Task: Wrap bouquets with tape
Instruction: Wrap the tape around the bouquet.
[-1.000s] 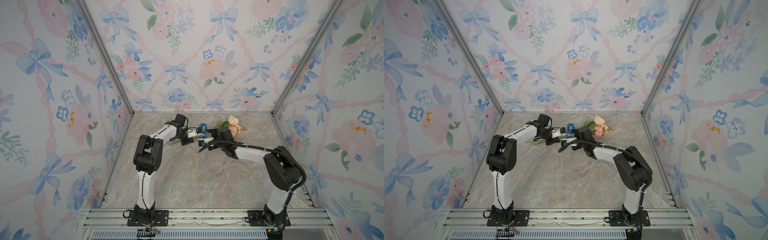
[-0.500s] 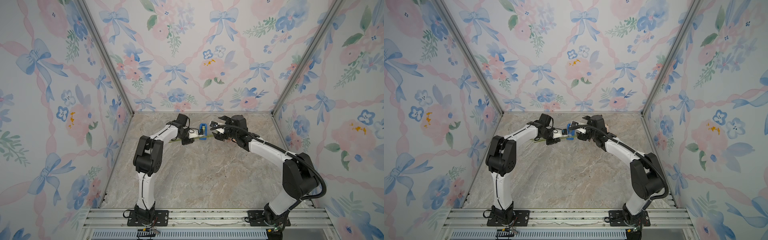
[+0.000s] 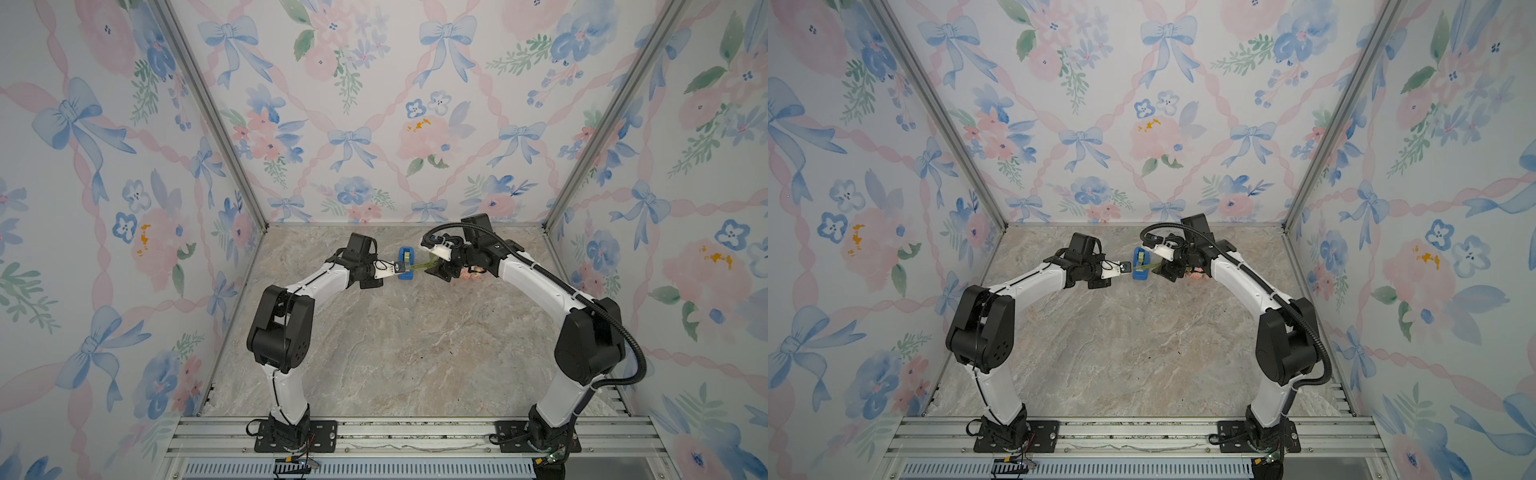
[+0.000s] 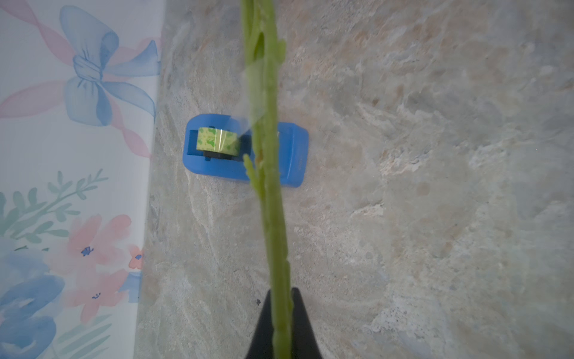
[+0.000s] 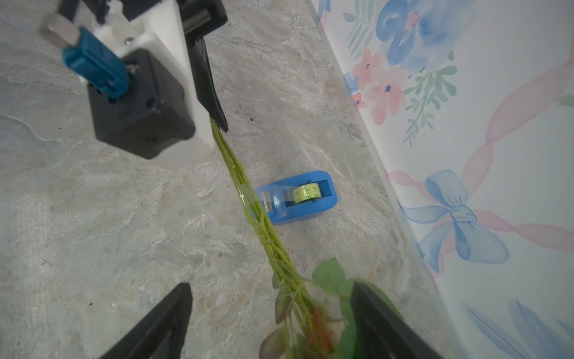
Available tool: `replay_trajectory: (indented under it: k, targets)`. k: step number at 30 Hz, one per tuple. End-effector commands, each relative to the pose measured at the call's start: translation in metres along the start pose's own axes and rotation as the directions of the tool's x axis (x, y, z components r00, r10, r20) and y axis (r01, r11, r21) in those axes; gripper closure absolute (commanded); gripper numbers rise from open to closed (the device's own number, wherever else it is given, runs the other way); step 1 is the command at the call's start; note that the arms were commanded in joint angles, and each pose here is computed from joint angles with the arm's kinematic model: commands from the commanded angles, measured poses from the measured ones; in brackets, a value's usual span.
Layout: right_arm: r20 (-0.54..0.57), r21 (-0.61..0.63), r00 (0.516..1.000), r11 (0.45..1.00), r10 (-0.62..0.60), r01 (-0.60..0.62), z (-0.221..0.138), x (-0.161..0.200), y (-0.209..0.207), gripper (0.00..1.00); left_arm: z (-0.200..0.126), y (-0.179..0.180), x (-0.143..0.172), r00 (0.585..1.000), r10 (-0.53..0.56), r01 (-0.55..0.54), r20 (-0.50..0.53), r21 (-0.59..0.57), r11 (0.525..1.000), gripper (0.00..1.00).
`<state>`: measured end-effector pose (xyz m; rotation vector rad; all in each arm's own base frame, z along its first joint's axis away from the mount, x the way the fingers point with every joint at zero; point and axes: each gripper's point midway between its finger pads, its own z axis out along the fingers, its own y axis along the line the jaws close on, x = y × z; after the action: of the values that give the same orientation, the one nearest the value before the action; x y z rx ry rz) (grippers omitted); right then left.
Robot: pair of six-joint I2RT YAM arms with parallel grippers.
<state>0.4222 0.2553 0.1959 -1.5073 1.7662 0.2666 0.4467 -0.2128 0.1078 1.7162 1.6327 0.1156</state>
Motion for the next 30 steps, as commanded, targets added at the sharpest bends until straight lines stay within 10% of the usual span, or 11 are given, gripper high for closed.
replay_trajectory:
  k: [1,8,30]
  targets:
    - [-0.040,-0.135,0.999,0.990,0.020,-0.026,0.001,0.007,0.025,0.19,-0.017,0.016,-0.037,0.984,0.121,-0.104,0.131,-0.128,0.986,1.00]
    - [-0.091,-0.226,0.996,0.974,0.000,-0.021,0.012,0.006,0.035,0.29,-0.042,0.013,-0.055,0.942,0.253,-0.164,0.221,-0.355,0.920,1.00]
    - [-0.247,-0.434,0.967,0.899,-0.057,-0.058,0.043,0.011,0.055,0.42,-0.058,0.010,-0.062,0.901,0.418,-0.293,0.117,-0.545,0.785,1.00]
